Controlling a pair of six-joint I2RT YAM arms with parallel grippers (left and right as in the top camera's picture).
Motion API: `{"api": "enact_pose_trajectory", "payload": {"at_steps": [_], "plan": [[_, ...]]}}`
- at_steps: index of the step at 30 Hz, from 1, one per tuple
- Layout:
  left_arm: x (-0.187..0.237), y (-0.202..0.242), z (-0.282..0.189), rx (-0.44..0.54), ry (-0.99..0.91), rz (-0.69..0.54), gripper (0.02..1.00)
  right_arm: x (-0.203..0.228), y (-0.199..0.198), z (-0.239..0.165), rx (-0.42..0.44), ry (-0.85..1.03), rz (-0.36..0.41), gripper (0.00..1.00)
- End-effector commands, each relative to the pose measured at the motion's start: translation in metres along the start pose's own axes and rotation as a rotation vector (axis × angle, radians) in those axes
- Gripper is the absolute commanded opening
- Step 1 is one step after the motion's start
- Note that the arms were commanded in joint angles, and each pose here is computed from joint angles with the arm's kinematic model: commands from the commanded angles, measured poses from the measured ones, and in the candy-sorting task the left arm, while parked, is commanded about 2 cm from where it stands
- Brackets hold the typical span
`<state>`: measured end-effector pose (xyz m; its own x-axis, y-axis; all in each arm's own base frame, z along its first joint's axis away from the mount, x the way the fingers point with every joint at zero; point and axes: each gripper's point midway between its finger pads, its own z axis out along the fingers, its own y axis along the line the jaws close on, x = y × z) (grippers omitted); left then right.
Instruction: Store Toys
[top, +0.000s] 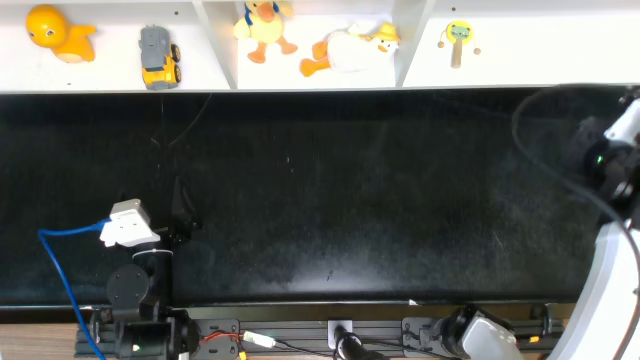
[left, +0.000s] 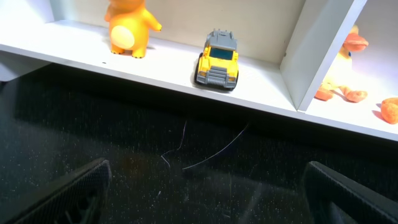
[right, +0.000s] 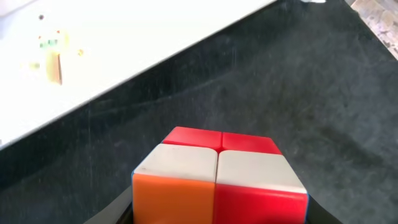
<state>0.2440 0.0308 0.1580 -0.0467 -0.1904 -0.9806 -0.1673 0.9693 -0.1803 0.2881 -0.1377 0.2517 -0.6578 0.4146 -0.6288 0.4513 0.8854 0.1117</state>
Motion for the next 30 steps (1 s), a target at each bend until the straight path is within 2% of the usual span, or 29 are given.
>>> {"api": "enact_pose_trajectory", "payload": {"at_steps": [1, 3, 8, 13, 15, 23, 27, 30], "plan": [[-0.001, 0.001, 0.0, -0.006, -0.011, -0.022, 0.996, 0.016, 0.002, 0.013, -0.024, 0.014, -0.047, 0.047], [-0.001, 0.001, 0.0, -0.006, -0.011, -0.022, 0.998, 0.009, 0.01, 0.02, -0.073, -0.019, -0.099, 0.045], [-0.001, 0.001, 0.0, -0.006, -0.011, -0.022, 0.998, -0.02, 0.019, 0.033, -0.13, -0.114, -0.124, 0.045], [-0.001, 0.001, 0.0, -0.006, -0.011, -0.022, 0.998, -0.055, 0.037, 0.056, -0.231, -0.233, -0.25, 0.045], [-0.001, 0.001, 0.0, -0.006, -0.011, -0.022, 0.998, -0.065, 0.039, 0.074, -0.248, -0.257, -0.262, 0.047], [-0.001, 0.001, 0.0, -0.006, -0.011, -0.022, 1.0, -0.069, 0.035, 0.138, -0.263, -0.248, -0.335, 0.045], [-0.001, 0.001, 0.0, -0.006, -0.011, -0.022, 0.998, -0.082, 0.038, 0.151, -0.247, -0.316, -0.436, 0.047], [-0.001, 0.001, 0.0, -0.006, -0.011, -0.022, 0.998, -0.099, 0.04, 0.152, -0.238, -0.397, -0.463, 0.047]]}}
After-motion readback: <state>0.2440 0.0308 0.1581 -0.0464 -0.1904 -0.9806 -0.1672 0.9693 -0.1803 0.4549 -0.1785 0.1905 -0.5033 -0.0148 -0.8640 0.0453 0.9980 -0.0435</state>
